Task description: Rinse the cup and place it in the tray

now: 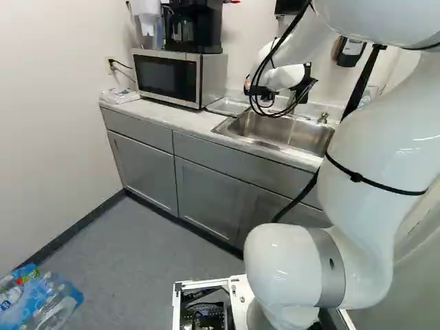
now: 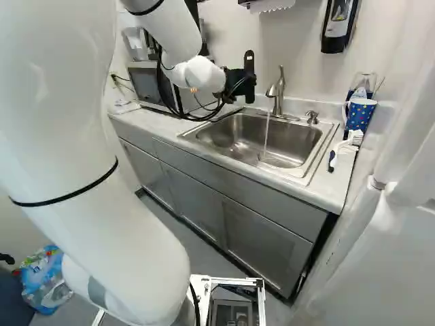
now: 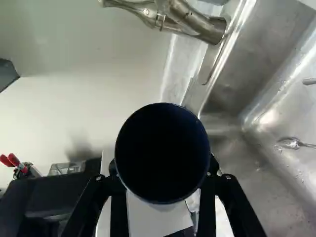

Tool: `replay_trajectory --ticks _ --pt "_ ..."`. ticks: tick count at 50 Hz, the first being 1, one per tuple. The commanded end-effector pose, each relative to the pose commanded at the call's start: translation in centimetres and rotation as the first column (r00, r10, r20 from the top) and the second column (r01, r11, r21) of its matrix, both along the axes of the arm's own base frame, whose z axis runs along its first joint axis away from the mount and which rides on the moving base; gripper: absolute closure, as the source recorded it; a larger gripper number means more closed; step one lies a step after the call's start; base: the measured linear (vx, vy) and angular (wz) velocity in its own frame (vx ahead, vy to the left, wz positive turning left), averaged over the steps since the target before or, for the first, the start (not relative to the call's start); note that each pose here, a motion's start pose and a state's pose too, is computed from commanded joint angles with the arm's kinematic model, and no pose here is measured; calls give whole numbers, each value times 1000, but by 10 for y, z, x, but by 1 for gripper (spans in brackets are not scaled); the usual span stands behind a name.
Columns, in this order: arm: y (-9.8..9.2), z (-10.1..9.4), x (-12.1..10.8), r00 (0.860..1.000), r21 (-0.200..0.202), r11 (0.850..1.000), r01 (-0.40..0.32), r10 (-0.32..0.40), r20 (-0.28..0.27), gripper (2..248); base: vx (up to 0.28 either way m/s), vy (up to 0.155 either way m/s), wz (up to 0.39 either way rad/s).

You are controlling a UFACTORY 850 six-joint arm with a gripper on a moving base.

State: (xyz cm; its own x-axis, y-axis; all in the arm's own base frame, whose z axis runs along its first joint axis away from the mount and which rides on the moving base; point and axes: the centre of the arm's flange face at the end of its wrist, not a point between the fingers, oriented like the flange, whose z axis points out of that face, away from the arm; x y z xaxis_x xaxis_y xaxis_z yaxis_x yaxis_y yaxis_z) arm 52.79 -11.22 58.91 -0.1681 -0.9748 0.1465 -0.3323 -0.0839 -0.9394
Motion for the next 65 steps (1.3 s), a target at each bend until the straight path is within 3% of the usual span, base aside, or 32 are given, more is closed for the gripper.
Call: replay_trajectory --ticks 17,32,48,65 --pt "0 0 0 998 -164 985 -58 52 -41 125 0 0 0" --pt "0 0 0 992 -303 946 -113 92 -85 125 0 0 0" --pt "0 0 0 983 -442 880 -174 126 -136 125 0 0 0" --pt "0 0 0 969 -572 784 -239 153 -195 125 0 0 0"
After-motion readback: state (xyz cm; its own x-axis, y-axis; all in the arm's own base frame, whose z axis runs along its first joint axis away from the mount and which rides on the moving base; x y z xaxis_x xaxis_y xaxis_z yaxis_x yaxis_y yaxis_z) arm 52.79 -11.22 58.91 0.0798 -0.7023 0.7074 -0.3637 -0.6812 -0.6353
